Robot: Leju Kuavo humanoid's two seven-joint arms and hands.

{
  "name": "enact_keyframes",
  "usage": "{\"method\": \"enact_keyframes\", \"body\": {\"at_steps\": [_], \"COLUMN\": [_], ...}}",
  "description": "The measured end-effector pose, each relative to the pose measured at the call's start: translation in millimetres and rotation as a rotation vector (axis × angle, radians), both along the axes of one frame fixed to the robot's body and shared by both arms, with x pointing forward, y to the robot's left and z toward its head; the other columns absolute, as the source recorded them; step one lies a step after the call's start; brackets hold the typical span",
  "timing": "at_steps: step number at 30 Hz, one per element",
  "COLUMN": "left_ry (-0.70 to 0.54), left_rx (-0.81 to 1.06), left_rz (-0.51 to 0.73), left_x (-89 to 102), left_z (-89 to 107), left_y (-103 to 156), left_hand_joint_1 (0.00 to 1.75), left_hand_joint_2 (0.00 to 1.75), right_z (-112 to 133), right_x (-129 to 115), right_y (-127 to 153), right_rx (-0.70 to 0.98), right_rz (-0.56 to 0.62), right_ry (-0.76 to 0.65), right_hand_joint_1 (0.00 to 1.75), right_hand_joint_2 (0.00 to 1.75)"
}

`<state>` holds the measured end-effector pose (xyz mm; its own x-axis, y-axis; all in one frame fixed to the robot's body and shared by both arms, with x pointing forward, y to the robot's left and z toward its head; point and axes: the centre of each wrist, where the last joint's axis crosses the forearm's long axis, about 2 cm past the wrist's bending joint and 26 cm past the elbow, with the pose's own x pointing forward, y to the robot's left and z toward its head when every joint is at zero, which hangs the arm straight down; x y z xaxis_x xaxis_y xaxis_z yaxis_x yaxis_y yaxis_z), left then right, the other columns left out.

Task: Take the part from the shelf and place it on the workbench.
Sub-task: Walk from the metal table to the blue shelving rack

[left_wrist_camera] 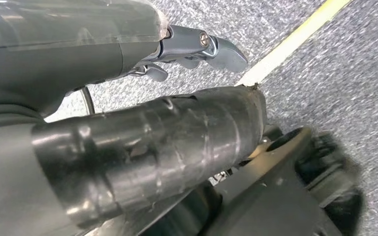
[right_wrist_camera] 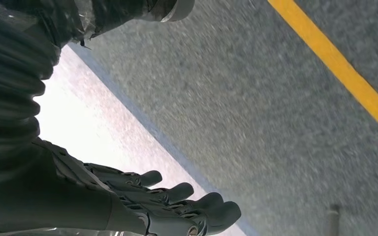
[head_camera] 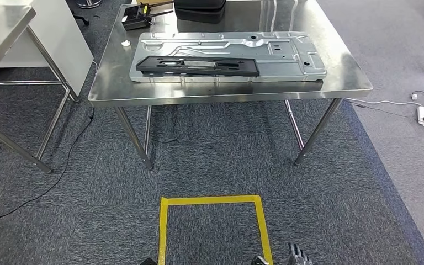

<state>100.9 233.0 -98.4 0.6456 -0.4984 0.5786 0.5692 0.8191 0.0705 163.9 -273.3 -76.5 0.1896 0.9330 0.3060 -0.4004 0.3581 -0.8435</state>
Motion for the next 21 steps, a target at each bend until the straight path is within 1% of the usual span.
{"method": "enact_keyframes", "body": {"at_steps": [5, 14, 21], "left_ry": [0.001, 0.004, 0.002], "left_rx": [-0.001, -0.004, -0.003], "left_rz": [0.034, 0.088, 0.102], "left_x": [-1.5, -5.4, -4.4], "left_z": [-0.5, -1.7, -1.6], "left_y": [1.5, 4.9, 5.8], "left_hand_joint_1": [0.0, 0.0, 0.0], "left_hand_joint_2": [0.0, 0.0, 0.0], "right_z": [-4.5, -17.1, -19.0], "right_x": [-10.8, -50.2, -56.3], "right_y": [1.5, 3.2, 3.6], "right_rx": [0.03, 0.042, 0.047], "right_rz": [-0.034, -0.086, -0.088], "right_ry": [0.06, 0.197, 0.231], "right_hand_joint_1": [0.0, 0.0, 0.0], "right_hand_joint_2": [1.75, 1.75, 1.75]}}
